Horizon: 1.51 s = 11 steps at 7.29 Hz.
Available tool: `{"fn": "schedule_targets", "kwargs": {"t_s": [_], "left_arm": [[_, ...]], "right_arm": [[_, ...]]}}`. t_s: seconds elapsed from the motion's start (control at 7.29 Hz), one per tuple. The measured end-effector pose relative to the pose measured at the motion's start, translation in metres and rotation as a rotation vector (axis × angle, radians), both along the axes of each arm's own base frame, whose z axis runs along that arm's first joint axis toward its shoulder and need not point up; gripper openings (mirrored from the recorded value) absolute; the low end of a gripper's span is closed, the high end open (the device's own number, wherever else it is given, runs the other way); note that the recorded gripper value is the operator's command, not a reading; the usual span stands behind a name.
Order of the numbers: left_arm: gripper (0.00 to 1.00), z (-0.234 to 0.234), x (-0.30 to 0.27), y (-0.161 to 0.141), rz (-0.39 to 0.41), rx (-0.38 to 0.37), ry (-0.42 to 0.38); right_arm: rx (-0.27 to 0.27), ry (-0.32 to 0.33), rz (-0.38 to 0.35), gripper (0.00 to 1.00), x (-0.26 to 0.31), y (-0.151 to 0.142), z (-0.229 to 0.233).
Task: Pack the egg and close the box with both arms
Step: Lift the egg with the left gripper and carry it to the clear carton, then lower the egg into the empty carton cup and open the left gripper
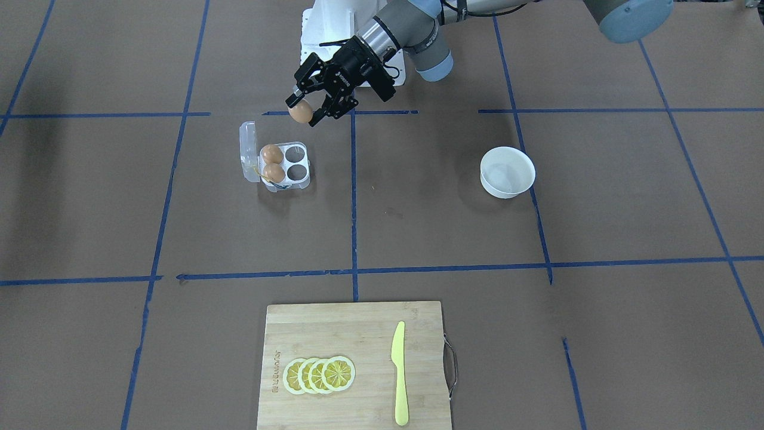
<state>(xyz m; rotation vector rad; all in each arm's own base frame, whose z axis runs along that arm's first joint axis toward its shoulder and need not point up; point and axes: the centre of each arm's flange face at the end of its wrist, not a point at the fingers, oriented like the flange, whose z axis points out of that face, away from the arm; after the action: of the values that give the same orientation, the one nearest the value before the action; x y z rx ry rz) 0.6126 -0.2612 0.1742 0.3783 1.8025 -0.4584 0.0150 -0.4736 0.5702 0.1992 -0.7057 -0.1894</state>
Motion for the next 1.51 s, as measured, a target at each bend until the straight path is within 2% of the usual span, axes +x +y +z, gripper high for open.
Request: {"fn": "schedule_targets", "kwargs": {"t_s": [0.27, 0.69, 1.51], "left_arm": [[0.31, 0.0, 0.0, -0.011, -0.005, -0.009, 0.001], [0.31, 0.004, 0.01, -0.031, 0.031, -0.045, -0.002], [0.34, 0.017, 0.046, -0.038, 0.052, -0.06, -0.065]], "right_arm": [[0.0, 0.0, 0.0, 1.0, 0.0, 0.0, 0.0], [-0.003, 0.0, 0.0, 1.0, 0.0, 0.0, 0.002], [-0.003, 0.001, -0.001, 1.0, 0.0, 0.0, 0.002]]}}
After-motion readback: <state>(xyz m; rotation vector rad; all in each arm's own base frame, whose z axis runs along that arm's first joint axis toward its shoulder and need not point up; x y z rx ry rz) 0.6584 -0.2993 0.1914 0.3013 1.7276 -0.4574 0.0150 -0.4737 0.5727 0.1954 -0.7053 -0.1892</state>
